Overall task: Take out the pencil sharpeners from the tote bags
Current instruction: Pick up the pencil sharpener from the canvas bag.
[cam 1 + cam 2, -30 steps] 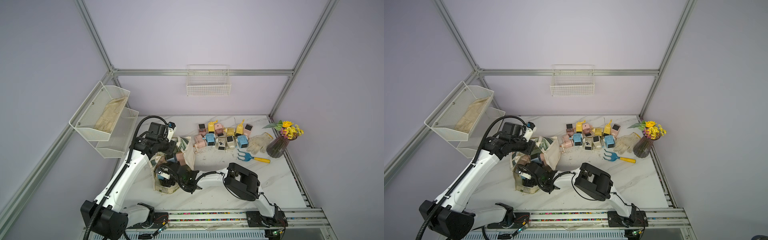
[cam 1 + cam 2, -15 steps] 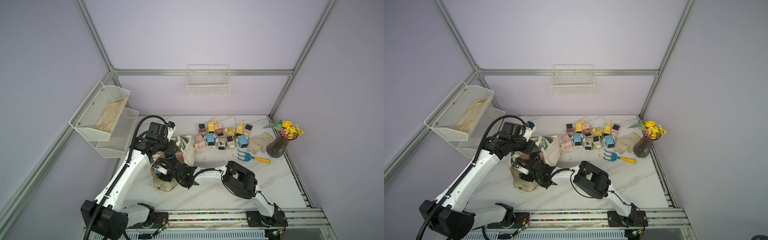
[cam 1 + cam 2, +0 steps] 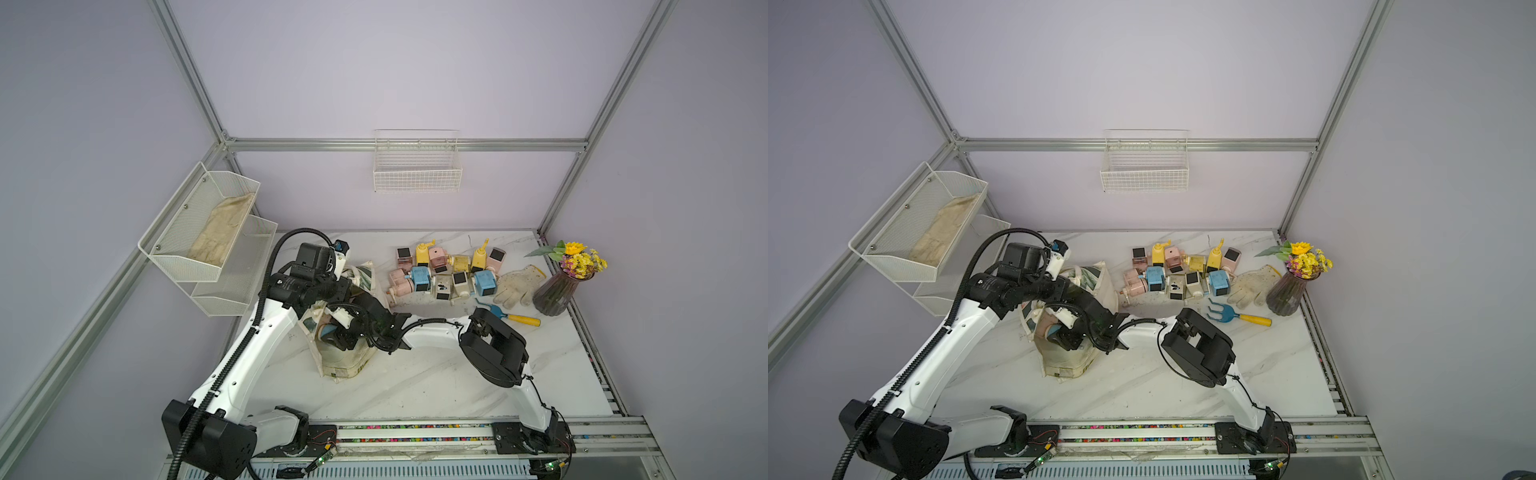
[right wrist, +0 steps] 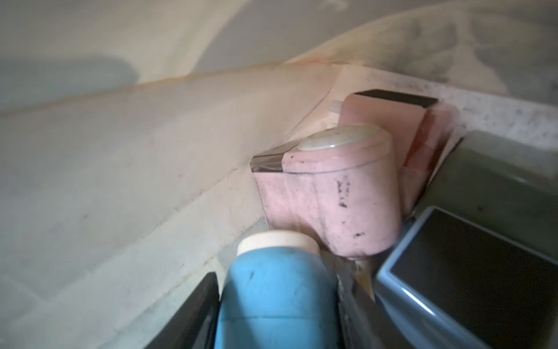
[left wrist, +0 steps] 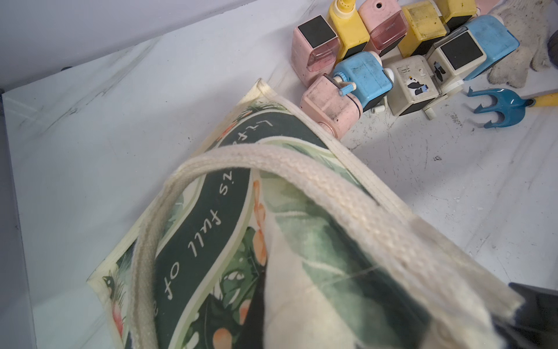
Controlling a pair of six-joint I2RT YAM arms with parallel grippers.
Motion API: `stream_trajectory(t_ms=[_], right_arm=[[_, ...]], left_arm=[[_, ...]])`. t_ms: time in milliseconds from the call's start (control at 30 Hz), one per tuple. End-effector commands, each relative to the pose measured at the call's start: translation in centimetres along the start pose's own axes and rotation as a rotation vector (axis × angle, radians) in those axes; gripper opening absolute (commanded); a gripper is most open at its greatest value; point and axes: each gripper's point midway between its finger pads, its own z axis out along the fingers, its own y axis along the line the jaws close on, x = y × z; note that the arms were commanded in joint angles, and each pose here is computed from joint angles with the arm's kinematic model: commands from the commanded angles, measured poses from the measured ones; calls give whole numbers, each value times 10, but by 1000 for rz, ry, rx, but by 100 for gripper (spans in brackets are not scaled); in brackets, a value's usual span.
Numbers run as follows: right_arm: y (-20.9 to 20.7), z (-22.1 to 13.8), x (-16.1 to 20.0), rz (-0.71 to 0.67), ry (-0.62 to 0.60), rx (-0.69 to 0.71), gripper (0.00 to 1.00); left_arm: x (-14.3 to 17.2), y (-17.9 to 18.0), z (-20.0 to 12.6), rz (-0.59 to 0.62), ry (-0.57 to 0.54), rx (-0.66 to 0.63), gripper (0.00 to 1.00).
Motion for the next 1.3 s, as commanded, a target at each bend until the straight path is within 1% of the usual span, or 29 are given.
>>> stream_trajectory(t_ms=[0, 33, 133, 200, 233, 300, 400, 500, 600, 800, 867, 1000, 1100, 1200, 1267], right_arm=[[-14, -9, 38, 163, 123, -23, 52], [-16, -8, 41, 160, 131, -12, 55], [-15, -7, 49, 102, 154, -28, 73], [-12, -7, 51, 84, 156, -49, 89], [-10, -6, 50, 78, 156, -60, 95], [-9, -5, 49, 72, 157, -72, 96], [-15, -3, 47, 58, 153, -41, 90], [-22, -4, 42, 47, 140, 9, 81], [-20, -9, 34, 35, 109, 8, 66], [-1, -28, 5, -16, 28, -13, 38], [8, -37, -5, -36, 6, -30, 36], [17, -57, -21, -51, -36, -11, 34], [20, -73, -23, -66, -55, 2, 33], [19, -84, -21, -61, -54, 35, 33], [23, -93, -21, -51, -59, 29, 32]], left_arm=[[-8, -15, -11, 6, -65, 80, 0], [-8, -15, -10, 6, -64, 79, 0], [-8, -15, -10, 6, -62, 78, 0], [-8, -15, -10, 6, -61, 79, 0], [-8, -15, -10, 5, -62, 77, 0], [-8, -15, -9, 5, -62, 78, 0], [-7, -15, -9, 5, -59, 79, 0], [-7, -15, -9, 5, -60, 80, 0], [-8, -15, -10, 6, -62, 78, 0], [-8, -15, -10, 6, -61, 78, 0], [-8, -15, -10, 5, -61, 79, 0], [-7, -14, -9, 5, -59, 74, 0], [-6, -14, -8, 5, -55, 72, 0], [-6, -13, -7, 1, -50, 67, 0], [-6, -12, -6, -1, -46, 60, 0]])
